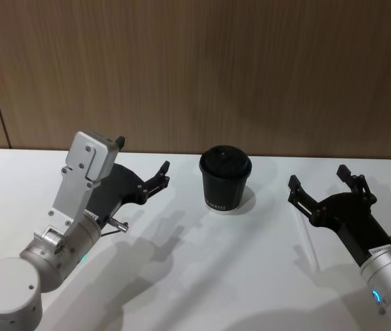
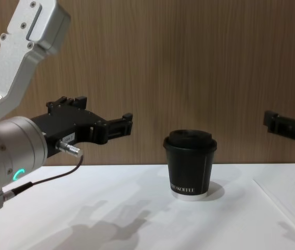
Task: Pick up the straw with one hand, pass it to the other hand, and insert it into the cup.
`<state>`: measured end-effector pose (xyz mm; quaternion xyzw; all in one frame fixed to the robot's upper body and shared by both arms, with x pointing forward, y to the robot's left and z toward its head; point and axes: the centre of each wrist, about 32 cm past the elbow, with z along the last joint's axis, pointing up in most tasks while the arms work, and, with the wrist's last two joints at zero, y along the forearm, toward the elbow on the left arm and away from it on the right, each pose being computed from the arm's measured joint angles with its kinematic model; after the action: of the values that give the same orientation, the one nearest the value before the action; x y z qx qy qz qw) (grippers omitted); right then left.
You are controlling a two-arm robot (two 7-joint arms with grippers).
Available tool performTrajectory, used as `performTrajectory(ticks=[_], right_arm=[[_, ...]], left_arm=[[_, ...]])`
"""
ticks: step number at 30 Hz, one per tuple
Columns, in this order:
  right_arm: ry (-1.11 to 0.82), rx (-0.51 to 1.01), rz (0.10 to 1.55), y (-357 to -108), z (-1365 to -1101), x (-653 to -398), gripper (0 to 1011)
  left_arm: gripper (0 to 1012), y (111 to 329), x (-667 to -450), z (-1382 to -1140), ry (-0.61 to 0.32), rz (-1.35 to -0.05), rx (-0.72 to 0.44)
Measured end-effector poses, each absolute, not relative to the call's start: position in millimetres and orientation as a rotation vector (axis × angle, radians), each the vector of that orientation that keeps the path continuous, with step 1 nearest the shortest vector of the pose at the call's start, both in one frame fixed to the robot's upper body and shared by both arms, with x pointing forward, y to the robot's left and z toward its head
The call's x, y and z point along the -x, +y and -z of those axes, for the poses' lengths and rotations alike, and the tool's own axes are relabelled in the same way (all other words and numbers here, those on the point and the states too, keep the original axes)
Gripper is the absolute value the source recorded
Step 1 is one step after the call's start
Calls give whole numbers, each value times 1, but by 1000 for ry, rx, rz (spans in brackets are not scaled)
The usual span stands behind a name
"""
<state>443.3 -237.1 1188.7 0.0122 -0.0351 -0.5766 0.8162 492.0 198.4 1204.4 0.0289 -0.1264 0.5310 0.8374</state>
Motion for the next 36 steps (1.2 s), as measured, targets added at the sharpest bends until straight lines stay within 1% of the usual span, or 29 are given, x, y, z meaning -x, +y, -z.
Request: performTrajectory(ticks=[36], right_arm=[[-75, -26, 1229, -237, -1189, -443, 1001]], left_arm=[[1003, 198, -492, -1204, -268, -1124, -61]])
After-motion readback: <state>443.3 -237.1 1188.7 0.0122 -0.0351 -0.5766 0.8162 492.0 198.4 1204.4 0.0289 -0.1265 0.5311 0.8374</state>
